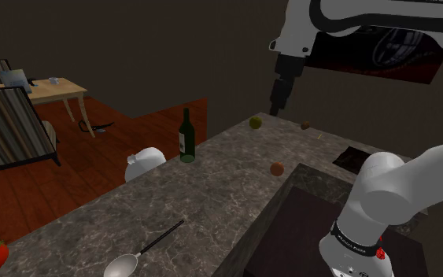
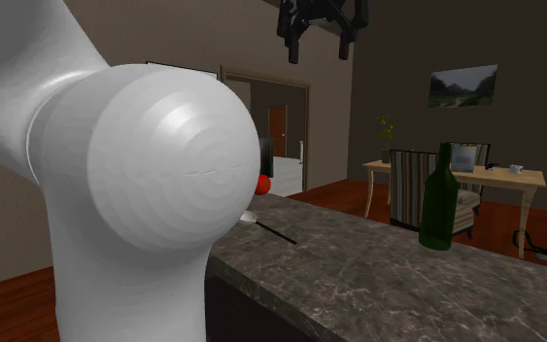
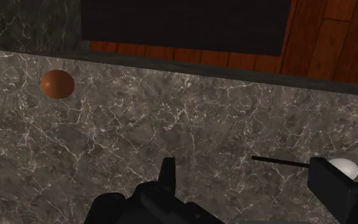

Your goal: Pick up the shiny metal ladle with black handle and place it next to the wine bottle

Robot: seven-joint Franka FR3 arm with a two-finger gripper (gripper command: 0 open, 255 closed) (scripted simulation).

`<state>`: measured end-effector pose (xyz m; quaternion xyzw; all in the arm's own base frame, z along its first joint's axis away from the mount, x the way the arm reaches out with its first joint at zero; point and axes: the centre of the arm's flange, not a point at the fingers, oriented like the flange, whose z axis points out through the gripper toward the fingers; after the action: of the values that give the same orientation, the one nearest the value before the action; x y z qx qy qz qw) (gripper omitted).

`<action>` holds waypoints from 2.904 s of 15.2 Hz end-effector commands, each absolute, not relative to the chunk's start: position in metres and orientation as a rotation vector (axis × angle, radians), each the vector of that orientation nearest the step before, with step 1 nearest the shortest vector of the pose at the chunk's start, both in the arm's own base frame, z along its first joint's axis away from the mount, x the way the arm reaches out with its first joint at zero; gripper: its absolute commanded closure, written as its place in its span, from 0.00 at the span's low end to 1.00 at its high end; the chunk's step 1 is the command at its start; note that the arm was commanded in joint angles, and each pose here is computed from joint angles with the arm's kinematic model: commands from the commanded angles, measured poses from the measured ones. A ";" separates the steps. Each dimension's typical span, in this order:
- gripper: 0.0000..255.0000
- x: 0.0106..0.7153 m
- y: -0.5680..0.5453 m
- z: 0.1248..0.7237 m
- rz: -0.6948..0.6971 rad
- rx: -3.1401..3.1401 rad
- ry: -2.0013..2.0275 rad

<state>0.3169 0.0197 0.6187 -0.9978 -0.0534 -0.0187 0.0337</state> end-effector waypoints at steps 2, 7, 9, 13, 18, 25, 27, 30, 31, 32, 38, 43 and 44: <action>0.00 0.327 0.024 0.610 -0.056 -3.071 -0.210; 0.00 0.372 0.051 0.568 -0.049 -3.070 -0.441; 0.00 0.390 0.063 0.551 -0.046 -3.065 -0.533; 0.00 0.422 0.091 0.517 -0.039 -3.046 -0.719; 0.00 0.457 0.128 0.473 -0.031 -3.006 -0.950; 0.00 0.497 0.187 0.410 -0.019 -2.921 -1.269; 0.00 0.506 0.205 0.392 -0.015 -2.891 -1.359; 0.00 0.517 0.232 0.364 -0.010 -2.839 -1.493; 0.00 0.521 0.242 0.355 -0.008 -2.821 -1.538; 0.00 0.524 0.251 0.345 -0.006 -2.802 -1.581; 0.00 0.536 0.307 0.288 0.005 -2.672 -1.840; 0.00 0.539 0.353 0.239 0.014 -2.544 -2.047; 0.00 0.539 0.363 0.229 0.016 -2.517 -2.088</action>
<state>0.5389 0.3524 0.2411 -0.7782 -0.6250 0.0046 -0.0616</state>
